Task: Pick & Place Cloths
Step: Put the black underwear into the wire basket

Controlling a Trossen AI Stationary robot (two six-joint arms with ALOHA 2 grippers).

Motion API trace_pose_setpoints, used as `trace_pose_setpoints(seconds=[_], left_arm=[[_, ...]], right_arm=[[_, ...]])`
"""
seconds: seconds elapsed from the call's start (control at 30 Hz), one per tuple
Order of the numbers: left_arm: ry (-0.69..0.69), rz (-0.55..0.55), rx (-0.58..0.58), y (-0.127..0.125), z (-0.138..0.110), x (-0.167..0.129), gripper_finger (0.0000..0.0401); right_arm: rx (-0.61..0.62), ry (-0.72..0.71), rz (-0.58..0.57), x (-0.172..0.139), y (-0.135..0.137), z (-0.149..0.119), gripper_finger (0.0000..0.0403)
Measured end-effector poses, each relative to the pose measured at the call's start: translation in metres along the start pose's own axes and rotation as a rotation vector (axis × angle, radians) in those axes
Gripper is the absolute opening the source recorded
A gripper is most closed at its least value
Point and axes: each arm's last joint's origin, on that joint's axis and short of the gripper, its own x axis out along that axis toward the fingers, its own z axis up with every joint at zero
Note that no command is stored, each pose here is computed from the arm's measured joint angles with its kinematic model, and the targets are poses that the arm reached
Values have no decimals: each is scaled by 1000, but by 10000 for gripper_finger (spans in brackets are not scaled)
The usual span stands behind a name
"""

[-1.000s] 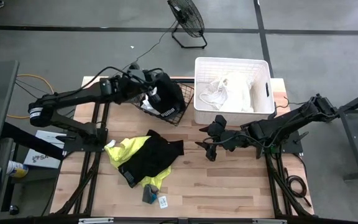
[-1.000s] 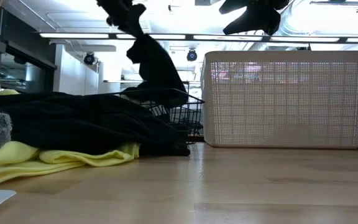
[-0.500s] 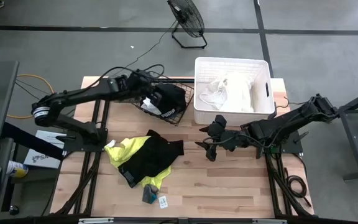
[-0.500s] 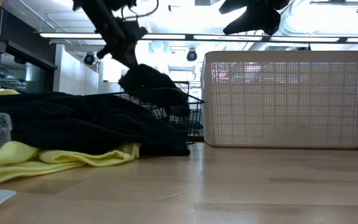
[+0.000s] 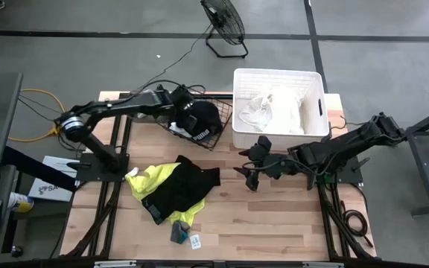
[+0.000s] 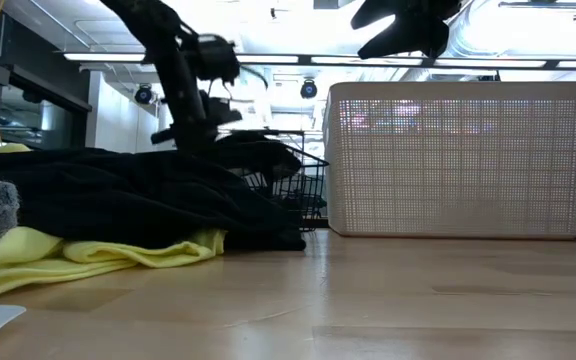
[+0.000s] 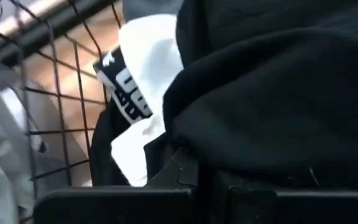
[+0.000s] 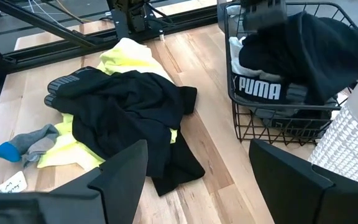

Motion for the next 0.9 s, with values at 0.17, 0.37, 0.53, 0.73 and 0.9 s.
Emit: trace_pose_setpoints(seconds=[0.17,0.37,0.53,0.73,0.9], left_arm=[[76,21,12,-3,-4,26,0],[136,31,20,-5,-8,46,0],[145,22,51,-7,-3,40,20],[149,20,95,-12,16,19,101],[185,0,96,-16,31,-6,170]], right_arm=[[0,0,0,0,0,0,275],[-2,3,-1,0,0,0,275],[-6,16,-8,0,-1,-2,275],[1,19,-9,0,-1,-2,275],[2,19,-8,0,-1,-2,275]])
